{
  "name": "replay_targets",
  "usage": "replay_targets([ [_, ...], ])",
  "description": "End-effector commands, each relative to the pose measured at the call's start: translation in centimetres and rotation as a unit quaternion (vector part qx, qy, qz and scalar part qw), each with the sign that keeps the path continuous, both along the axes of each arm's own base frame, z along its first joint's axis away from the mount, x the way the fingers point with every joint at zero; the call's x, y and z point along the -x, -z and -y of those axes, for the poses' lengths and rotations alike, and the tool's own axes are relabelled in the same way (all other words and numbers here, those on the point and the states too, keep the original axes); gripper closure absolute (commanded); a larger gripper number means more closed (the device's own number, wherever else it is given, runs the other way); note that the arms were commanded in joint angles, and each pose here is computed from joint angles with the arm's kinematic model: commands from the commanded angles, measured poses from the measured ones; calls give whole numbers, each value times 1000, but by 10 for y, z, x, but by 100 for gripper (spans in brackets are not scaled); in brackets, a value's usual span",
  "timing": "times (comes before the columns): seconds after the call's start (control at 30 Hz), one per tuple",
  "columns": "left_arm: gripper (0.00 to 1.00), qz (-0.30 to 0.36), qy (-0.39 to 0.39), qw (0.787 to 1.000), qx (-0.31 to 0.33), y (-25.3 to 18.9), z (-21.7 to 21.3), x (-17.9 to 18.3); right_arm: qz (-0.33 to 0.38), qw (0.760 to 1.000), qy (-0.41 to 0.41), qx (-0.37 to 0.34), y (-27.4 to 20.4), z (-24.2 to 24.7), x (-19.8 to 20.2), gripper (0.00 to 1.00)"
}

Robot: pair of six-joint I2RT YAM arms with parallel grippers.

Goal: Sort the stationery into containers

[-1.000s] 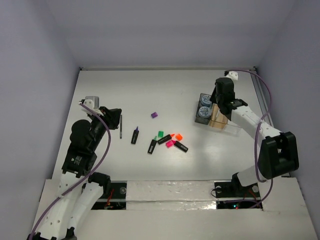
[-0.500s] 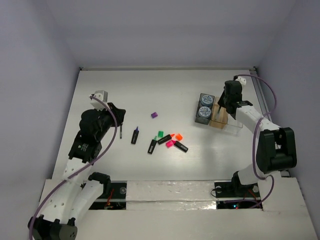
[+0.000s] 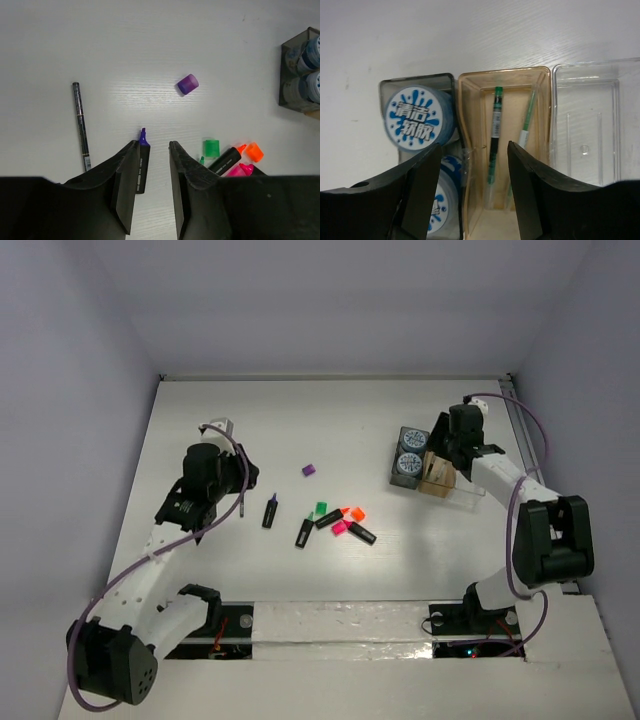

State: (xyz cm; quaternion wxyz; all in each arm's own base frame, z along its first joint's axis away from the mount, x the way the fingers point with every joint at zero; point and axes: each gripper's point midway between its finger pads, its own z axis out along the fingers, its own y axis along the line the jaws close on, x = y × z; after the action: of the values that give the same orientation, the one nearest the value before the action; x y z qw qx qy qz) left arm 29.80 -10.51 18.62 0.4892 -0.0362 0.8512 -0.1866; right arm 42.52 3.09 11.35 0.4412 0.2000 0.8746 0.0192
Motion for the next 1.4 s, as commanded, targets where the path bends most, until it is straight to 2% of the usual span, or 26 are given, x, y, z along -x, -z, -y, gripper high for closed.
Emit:
replay_targets([
  [0.0, 73, 8, -15, 1000, -13, -11, -6, -12, 66, 997, -19, -35, -43, -9, 0, 38],
  [0.07, 73, -12, -20, 999, -23, 2, -7, -16, 90, 994, -36, -48, -63, -16, 6, 38],
  [0.1, 73, -20, -26, 999, -28, 5, -9, -17, 98, 993, -43, -54, -66, -18, 10, 46],
  [0.13, 73, -35, -28, 998, -33, 15, -10, -19, 110, 989, -71, -74, -73, -29, 14, 57],
  [0.2, 73, -51, -29, 998, -39, 25, -10, -22, 146, 976, -113, -115, -98, -50, 29, 90],
  [0.23, 73, -62, -28, 997, -44, 31, -10, -22, 165, 969, -131, -130, -102, -60, 35, 100],
  [0.27, 73, -85, -28, 995, -53, 46, -11, -23, 186, 958, -155, -152, -118, -73, 46, 100],
  [0.37, 75, -128, -46, 987, -83, 71, -20, -23, 190, 945, -202, -175, -123, -102, 67, 100],
  [0.47, 76, -139, -76, 982, -102, 77, -33, -28, 182, 938, -238, -172, -122, -121, 83, 93],
  [0.6, 70, -157, -101, 975, -124, 86, -47, -35, 177, 933, -260, -176, -118, -131, 95, 76],
  [0.77, 68, -196, -115, 961, -156, 108, -57, -42, 190, 916, -291, -200, -132, -144, 102, 75],
  [0.87, 67, -214, -133, 951, -178, 120, -74, -45, 196, 913, -295, -200, -137, -144, 106, 75],
  [1.0, 64, -241, -117, 944, -194, 140, -72, -50, 201, 914, -289, -202, -140, -141, 110, 74],
  [1.37, 65, -252, -91, 945, -187, 154, -63, -55, 202, 909, -299, -206, -143, -144, 114, 74],
])
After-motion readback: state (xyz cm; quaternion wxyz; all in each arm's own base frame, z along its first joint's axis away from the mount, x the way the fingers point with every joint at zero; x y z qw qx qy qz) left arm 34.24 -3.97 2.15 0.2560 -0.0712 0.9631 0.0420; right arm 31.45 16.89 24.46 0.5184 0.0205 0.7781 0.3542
